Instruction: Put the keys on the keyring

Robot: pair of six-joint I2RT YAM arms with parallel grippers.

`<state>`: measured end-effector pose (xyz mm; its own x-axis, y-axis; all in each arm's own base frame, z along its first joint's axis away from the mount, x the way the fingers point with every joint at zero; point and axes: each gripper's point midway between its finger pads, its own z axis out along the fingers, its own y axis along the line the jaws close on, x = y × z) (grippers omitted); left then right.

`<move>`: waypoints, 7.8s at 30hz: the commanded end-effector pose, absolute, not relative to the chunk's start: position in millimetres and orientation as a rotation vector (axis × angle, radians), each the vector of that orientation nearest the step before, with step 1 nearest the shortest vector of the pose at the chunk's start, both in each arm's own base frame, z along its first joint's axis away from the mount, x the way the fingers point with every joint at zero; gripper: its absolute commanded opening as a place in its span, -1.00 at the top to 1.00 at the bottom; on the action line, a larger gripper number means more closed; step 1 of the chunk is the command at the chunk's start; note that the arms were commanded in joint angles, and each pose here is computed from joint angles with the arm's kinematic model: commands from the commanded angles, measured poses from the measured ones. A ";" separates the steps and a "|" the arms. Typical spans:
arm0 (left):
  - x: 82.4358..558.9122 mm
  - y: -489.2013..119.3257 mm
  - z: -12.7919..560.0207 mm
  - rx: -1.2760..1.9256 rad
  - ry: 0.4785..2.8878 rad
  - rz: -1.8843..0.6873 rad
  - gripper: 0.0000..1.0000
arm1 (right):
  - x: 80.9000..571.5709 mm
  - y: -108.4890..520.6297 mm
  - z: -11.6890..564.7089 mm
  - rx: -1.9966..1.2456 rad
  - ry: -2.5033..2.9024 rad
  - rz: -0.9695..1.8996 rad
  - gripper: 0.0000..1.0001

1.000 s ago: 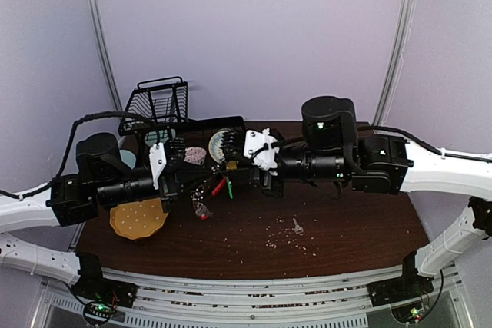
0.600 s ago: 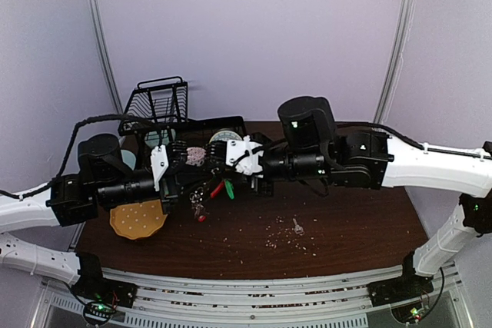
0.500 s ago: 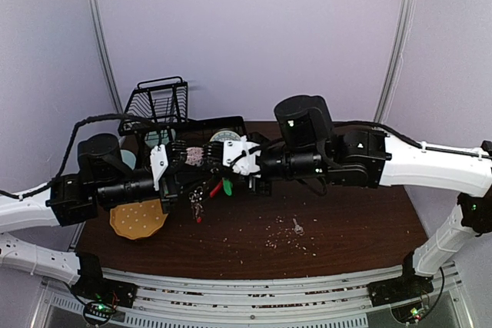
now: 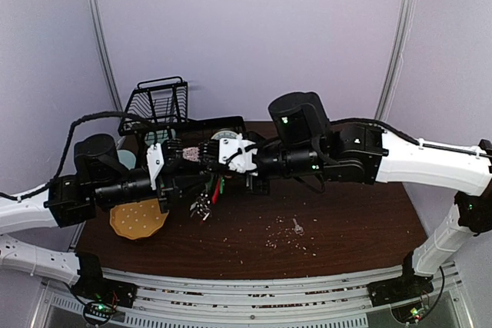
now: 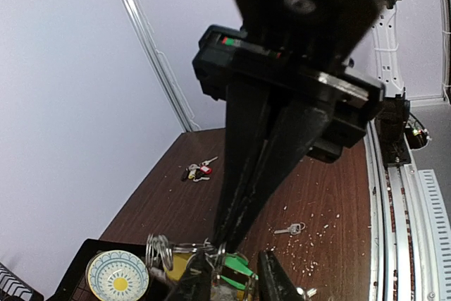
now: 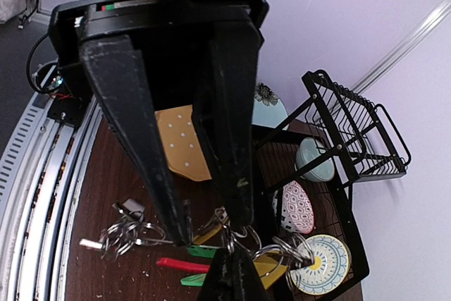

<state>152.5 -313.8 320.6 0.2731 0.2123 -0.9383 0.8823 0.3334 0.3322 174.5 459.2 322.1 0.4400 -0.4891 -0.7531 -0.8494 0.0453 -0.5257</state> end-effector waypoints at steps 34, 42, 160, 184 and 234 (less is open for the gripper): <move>154.3 -330.8 303.7 0.978 1.206 -0.865 0.97 | 137.6 446.1 384.9 -0.930 1.133 1.066 1.00; 149.4 -332.8 303.2 0.976 1.184 -0.900 1.00 | 151.8 440.6 381.5 -0.803 1.171 1.074 1.00; 141.1 -338.6 322.6 1.326 1.275 -0.556 1.00 | 145.8 430.6 309.5 -1.752 1.222 0.725 0.40; 132.3 -343.3 327.5 1.347 1.229 -0.608 1.00 | 154.6 449.1 308.1 -1.719 1.251 0.730 0.79; 126.8 -359.0 307.5 1.199 1.164 -0.757 1.00 | 222.1 432.3 343.2 -0.528 1.314 0.906 1.00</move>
<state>168.4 -333.3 297.7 0.2352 0.2358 -0.9429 0.8509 0.4189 0.3170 183.4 450.4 325.4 -0.0356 0.1291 -0.9910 -0.9164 0.3913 0.0839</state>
